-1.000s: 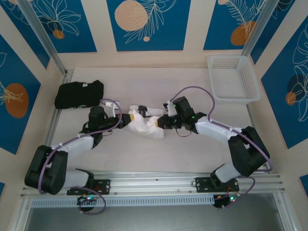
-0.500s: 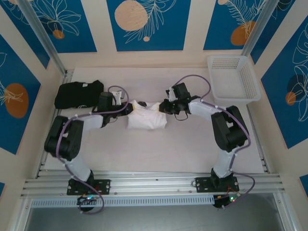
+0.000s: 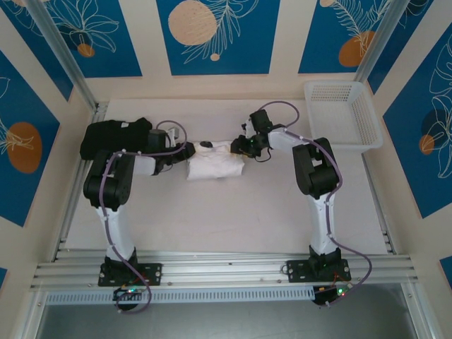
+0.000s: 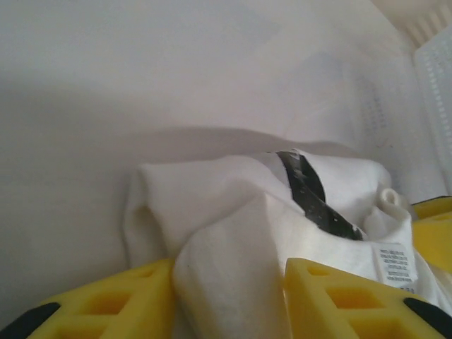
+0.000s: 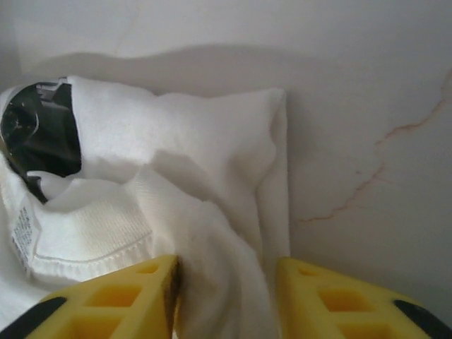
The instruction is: Fold the inside-out t-shirt
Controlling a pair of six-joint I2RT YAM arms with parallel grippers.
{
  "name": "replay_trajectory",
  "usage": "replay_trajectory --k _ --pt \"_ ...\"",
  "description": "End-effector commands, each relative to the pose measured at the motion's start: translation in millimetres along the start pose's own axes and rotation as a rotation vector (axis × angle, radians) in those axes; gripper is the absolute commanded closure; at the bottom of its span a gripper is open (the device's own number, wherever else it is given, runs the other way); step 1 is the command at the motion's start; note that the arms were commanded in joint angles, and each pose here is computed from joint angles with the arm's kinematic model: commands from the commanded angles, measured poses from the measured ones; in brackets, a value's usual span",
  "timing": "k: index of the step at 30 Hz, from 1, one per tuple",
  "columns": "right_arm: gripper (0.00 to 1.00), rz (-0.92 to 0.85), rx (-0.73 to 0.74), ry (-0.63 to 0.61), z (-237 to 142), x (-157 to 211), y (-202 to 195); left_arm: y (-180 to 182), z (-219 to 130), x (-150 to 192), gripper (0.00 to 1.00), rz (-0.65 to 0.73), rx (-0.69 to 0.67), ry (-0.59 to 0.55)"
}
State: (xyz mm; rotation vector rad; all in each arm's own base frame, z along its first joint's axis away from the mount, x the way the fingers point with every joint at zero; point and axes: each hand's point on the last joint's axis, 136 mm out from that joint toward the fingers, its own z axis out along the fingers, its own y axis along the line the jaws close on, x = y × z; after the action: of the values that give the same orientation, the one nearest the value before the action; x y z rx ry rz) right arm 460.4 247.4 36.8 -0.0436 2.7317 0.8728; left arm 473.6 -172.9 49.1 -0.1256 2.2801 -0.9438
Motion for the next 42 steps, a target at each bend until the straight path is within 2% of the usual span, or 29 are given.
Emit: replay_trajectory --k 1,6,10,14,23,29,35,40,42 --pt "0.53 -0.04 -0.036 -0.03 -39.8 -6.2 15.8 -7.8 -24.0 -14.8 0.51 0.034 -0.029 -0.045" --pt "0.47 -0.07 -0.048 -0.06 -67.9 2.7 25.5 5.0 -47.4 19.3 0.38 -0.008 -0.124 0.045" --pt "0.46 -0.071 -0.062 -0.06 -70.7 14.8 30.1 -5.3 -44.0 41.3 0.3 -0.032 -0.056 0.14" --pt "0.45 -0.082 -0.06 -0.055 -62.4 22.2 35.2 -19.6 -34.7 49.1 0.2 -0.025 0.007 0.183" --pt "0.46 -0.062 -0.038 0.019 -25.7 40.4 26.2 -34.6 -12.6 69.9 0.19 -0.008 0.077 0.261" --pt "0.47 -0.055 -0.031 0.044 -11.9 48.7 22.6 -43.6 -4.4 72.1 0.26 -0.025 0.137 0.263" --pt "0.47 -0.051 -0.031 0.054 -3.9 52.8 21.6 -46.7 3.1 81.0 0.41 -0.013 0.149 0.294" --pt "0.47 -0.048 -0.037 0.057 -1.5 51.5 23.1 -53.6 6.1 78.2 0.64 -0.015 0.184 0.282" --pt "0.47 -0.052 -0.032 0.053 -3.7 49.5 23.6 -56.7 5.4 72.9 0.8 0.002 0.19 0.269"
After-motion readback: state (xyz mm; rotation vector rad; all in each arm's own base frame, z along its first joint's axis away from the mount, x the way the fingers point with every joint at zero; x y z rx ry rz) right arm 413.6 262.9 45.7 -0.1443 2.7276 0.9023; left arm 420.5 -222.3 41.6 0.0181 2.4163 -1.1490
